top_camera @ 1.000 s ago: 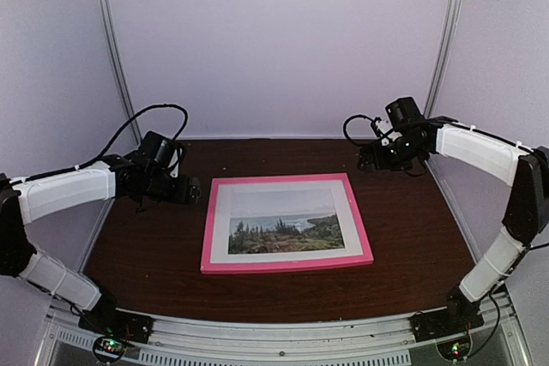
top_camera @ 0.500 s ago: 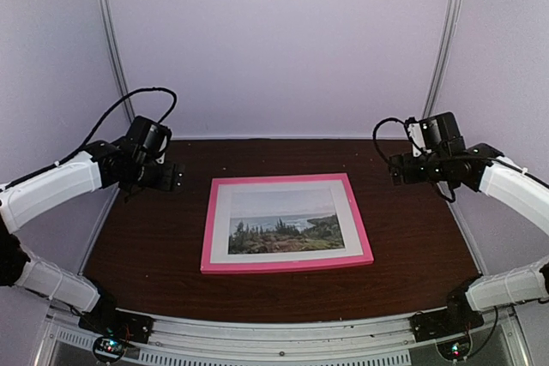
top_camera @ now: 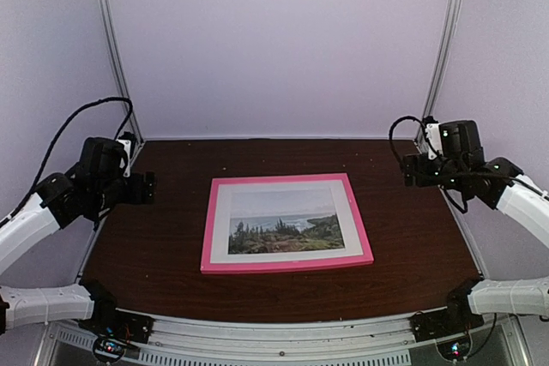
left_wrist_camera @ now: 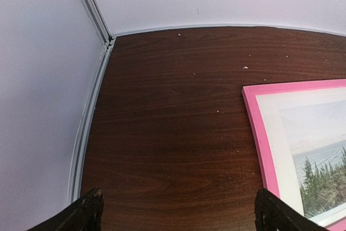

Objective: Put the photo into the frame
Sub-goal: Adjust the photo frame at the center of the board, then reset both arms

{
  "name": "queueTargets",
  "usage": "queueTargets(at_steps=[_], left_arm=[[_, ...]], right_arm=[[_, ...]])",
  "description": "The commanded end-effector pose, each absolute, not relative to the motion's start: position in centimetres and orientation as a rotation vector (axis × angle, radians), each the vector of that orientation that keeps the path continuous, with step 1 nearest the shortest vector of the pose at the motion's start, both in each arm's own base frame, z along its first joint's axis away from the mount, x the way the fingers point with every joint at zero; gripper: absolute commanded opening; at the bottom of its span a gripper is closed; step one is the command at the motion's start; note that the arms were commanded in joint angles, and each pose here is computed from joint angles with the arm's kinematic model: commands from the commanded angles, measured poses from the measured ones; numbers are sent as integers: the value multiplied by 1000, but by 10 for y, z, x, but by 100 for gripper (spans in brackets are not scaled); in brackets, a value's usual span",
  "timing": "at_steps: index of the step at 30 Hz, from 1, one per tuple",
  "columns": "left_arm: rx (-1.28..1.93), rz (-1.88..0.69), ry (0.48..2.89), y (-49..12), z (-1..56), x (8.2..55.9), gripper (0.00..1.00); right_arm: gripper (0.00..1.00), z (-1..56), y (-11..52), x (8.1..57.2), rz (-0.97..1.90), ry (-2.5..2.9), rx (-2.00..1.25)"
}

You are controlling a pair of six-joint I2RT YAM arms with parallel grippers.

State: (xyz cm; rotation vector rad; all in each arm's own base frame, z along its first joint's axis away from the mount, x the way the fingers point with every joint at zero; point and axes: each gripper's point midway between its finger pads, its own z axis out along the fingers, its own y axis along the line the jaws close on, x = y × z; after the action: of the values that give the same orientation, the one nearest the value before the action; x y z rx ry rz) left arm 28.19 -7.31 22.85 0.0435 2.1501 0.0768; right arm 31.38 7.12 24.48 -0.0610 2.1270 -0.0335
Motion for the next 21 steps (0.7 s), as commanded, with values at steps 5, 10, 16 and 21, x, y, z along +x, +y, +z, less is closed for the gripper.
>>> queueTargets(at_steps=[5, 10, 16, 21], left_arm=[[11, -62, 1994, -75, 248, 274, 98], [14, -72, 1994, -76, 251, 272, 98], [20, -93, 1999, -78, 249, 270, 98], [21, -105, 1993, -78, 251, 268, 98]], right_arm=[[100, 254, 67, 294, 9, 2058, -89], [100, 254, 67, 290, 20, 2045, -92], [100, 250, 68, 289, 24, 2057, -101], [100, 250, 69, 290, 27, 2049, -103]])
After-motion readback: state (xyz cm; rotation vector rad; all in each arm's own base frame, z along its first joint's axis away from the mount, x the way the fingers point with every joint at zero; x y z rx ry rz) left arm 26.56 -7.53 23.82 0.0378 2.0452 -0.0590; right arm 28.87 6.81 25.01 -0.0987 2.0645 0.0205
